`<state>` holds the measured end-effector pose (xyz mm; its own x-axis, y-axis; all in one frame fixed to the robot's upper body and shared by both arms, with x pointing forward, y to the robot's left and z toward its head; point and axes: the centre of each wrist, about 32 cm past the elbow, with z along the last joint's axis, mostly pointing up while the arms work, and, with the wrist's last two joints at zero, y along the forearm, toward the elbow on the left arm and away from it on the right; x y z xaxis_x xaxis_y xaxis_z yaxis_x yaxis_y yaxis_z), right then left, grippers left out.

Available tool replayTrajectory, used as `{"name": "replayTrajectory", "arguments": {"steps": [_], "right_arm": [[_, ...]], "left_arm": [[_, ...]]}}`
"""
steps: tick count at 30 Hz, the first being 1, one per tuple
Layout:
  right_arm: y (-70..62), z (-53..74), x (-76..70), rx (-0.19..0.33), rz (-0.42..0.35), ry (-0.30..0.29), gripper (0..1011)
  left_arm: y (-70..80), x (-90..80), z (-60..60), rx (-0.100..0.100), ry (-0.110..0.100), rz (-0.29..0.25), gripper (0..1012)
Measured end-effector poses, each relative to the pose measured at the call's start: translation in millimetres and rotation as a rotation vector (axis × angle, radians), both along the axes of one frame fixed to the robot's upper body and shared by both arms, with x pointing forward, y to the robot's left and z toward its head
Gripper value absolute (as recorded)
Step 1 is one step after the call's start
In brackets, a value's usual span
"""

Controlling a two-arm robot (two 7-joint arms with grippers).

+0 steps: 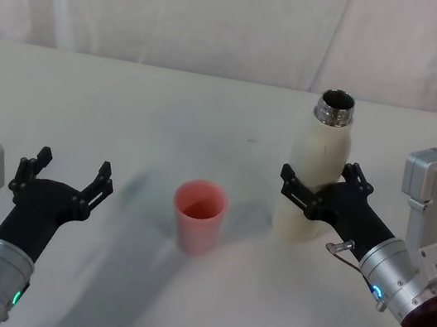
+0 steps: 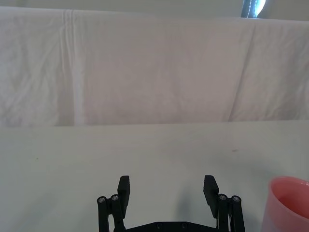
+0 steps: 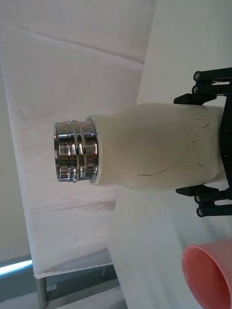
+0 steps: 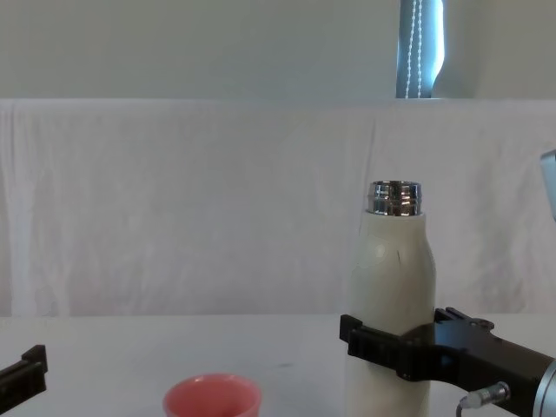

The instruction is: Grasp the thermos with one hand and pour water into the cup lid.

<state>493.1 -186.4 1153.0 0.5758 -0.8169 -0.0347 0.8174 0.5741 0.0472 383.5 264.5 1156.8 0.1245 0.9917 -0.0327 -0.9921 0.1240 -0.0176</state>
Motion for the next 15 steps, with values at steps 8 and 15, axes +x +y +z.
{"name": "replayTrajectory", "arguments": {"steps": [8,15], "right_arm": [[-1.6,0.9,-0.5,-0.007,0.005,-0.005,1000],[-3.4,2.2,-1.7,-0.008,0.005,-0.007,1000]], "left_arm": [[0.0,0.0,0.0,0.000,0.000,0.000,1001],[0.0,0.0,0.0,0.000,0.000,0.000,1001]]}}
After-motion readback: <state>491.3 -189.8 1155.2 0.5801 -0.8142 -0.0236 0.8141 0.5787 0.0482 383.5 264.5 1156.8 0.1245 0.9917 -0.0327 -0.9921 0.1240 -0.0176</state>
